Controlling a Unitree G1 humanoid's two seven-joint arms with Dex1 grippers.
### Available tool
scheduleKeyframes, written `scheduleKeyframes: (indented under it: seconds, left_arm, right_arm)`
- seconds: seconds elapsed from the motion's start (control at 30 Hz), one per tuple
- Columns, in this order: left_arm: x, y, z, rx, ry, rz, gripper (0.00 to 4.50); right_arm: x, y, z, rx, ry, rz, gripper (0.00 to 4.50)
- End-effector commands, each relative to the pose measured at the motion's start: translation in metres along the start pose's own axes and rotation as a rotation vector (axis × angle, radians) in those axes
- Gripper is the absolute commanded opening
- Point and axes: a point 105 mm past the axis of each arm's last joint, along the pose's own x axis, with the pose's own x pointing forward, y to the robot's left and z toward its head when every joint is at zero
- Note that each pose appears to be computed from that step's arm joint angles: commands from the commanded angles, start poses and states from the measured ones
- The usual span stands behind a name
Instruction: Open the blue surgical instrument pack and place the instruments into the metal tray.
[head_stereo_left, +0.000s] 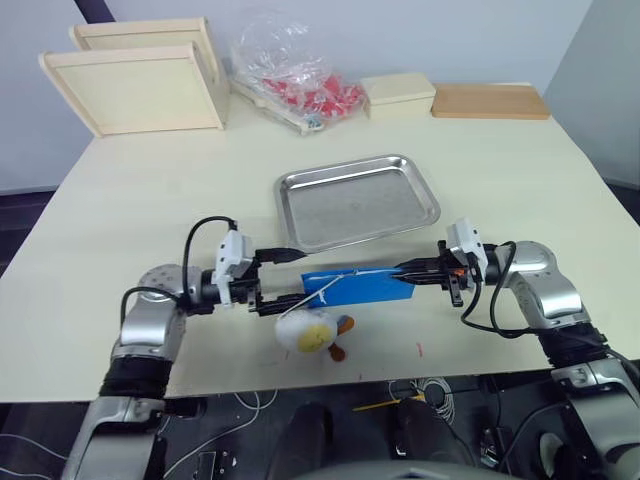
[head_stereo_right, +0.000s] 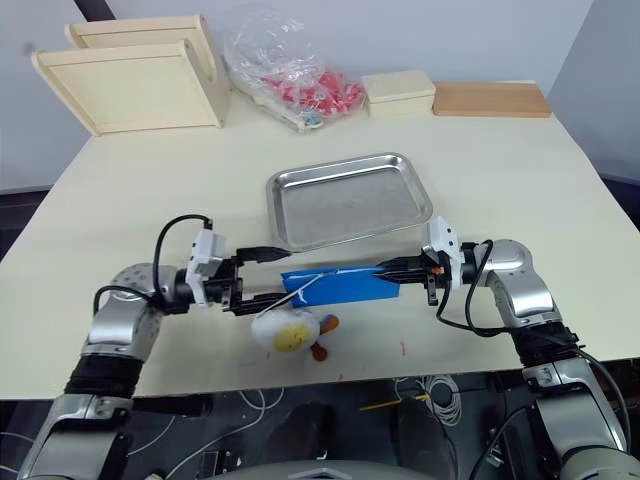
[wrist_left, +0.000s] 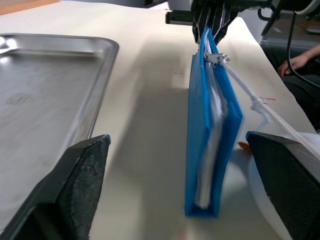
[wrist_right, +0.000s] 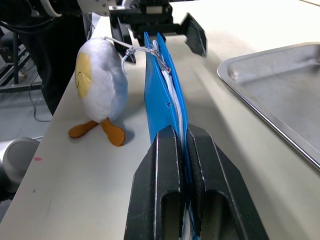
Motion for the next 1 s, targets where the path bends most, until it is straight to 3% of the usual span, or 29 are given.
scheduleKeyframes:
  seconds: [0.03, 0.43, 0.6, 1.0]
  left_arm:
    - [-0.015, -0.005, 0.016, 0.036, -0.030, 0.024, 4.45]
    - [-0.028, -0.054, 0.001, -0.092, 0.054, -0.042, 4.45]
    - [-0.020, -0.069, 0.000, -0.116, 0.023, -0.072, 4.45]
    - [-0.001, -0.082, 0.000, -0.112, 0.019, -0.165, 4.45]
  right_arm:
    - [0.002, 0.001, 0.004, -0.028, 0.001, 0.018, 0.00]
    - [0.004, 0.000, 0.001, -0.024, 0.005, 0.020, 0.00]
    - [0.003, -0.001, 0.002, -0.027, 0.009, 0.018, 0.00]
    - [0.002, -0.002, 0.001, -0.028, 0.014, 0.013, 0.00]
